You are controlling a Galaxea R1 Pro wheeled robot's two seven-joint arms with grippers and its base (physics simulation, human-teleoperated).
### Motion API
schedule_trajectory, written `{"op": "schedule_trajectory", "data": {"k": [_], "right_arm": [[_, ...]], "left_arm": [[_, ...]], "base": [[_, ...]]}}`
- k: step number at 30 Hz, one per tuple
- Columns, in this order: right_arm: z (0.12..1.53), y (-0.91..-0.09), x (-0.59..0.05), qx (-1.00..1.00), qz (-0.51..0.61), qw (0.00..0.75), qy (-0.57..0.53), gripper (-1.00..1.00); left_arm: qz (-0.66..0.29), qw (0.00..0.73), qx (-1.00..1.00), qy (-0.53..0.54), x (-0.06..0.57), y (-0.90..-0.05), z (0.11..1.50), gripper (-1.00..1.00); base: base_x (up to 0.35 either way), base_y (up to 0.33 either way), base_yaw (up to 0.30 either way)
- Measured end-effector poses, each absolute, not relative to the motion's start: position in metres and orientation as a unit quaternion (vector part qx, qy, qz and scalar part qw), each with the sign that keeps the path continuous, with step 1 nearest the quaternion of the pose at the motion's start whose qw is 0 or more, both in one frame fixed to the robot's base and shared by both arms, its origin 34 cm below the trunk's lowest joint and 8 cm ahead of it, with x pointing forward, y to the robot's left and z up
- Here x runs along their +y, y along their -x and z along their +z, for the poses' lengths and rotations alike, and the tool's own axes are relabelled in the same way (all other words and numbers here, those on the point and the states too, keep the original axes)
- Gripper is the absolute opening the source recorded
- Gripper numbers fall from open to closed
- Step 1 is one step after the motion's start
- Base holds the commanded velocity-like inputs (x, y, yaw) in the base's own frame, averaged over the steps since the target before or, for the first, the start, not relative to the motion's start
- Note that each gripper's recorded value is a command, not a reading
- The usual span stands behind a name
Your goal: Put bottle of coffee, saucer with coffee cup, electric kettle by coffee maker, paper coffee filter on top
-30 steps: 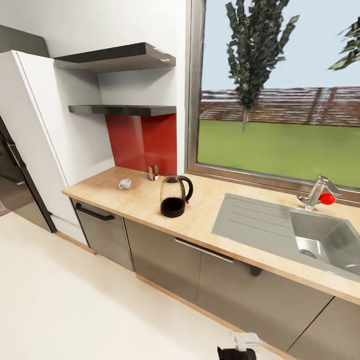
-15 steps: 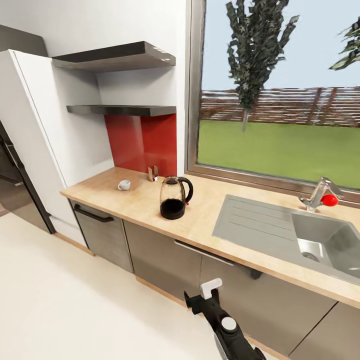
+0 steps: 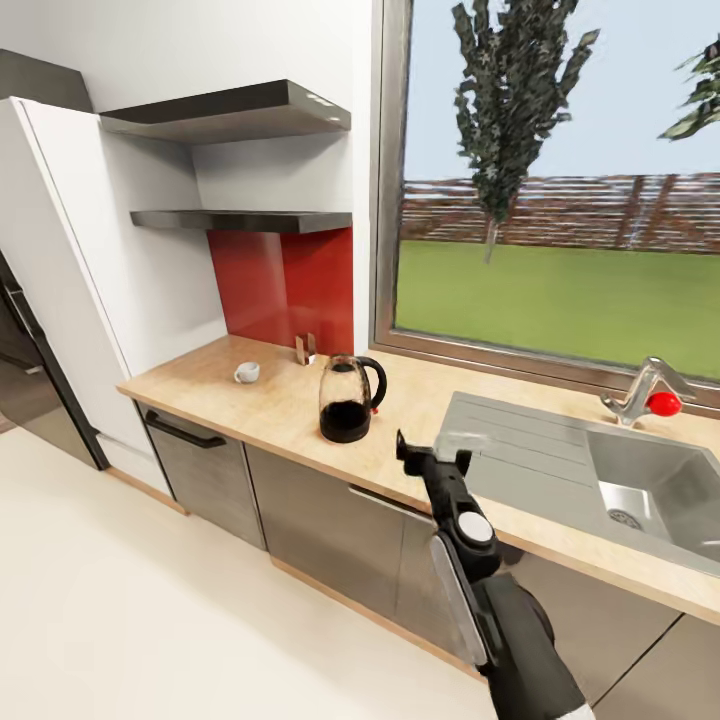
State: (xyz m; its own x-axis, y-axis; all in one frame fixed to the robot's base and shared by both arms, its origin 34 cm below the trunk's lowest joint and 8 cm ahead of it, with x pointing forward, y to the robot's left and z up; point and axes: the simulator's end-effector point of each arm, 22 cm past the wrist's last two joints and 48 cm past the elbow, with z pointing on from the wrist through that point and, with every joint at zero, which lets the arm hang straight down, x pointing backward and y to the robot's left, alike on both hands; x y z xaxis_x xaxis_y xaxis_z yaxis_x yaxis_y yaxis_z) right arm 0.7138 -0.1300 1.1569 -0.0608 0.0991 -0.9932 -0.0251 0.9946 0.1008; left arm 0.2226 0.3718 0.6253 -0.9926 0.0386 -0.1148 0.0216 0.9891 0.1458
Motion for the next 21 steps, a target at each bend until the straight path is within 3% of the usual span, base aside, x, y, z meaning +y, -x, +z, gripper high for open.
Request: {"op": "schedule_trajectory", "data": {"k": [4, 11, 21], "right_arm": [[1.149, -0.721, -0.189, 0.731, 0.016, 0.677, -0.084, 1.00], [1.145, -0.734, -0.245, 0.733, -0.035, 0.676, -0.069, 1.00], [1.080, -0.744, -0.272, 0.785, -0.063, 0.613, -0.063, 1.00]], "left_arm": [[0.073, 0.059, 0.995, -0.015, 0.373, -0.222, 0.626, 1.00], [0.073, 0.059, 0.995, -0.015, 0.373, -0.222, 0.626, 1.00], [0.074, 0.058, 0.995, -0.014, 0.375, -0.222, 0.626, 1.00]], "base": [[0.016, 0.000, 0.000], [0.086, 0.000, 0.000], [0.294, 0.058, 0.000]]}}
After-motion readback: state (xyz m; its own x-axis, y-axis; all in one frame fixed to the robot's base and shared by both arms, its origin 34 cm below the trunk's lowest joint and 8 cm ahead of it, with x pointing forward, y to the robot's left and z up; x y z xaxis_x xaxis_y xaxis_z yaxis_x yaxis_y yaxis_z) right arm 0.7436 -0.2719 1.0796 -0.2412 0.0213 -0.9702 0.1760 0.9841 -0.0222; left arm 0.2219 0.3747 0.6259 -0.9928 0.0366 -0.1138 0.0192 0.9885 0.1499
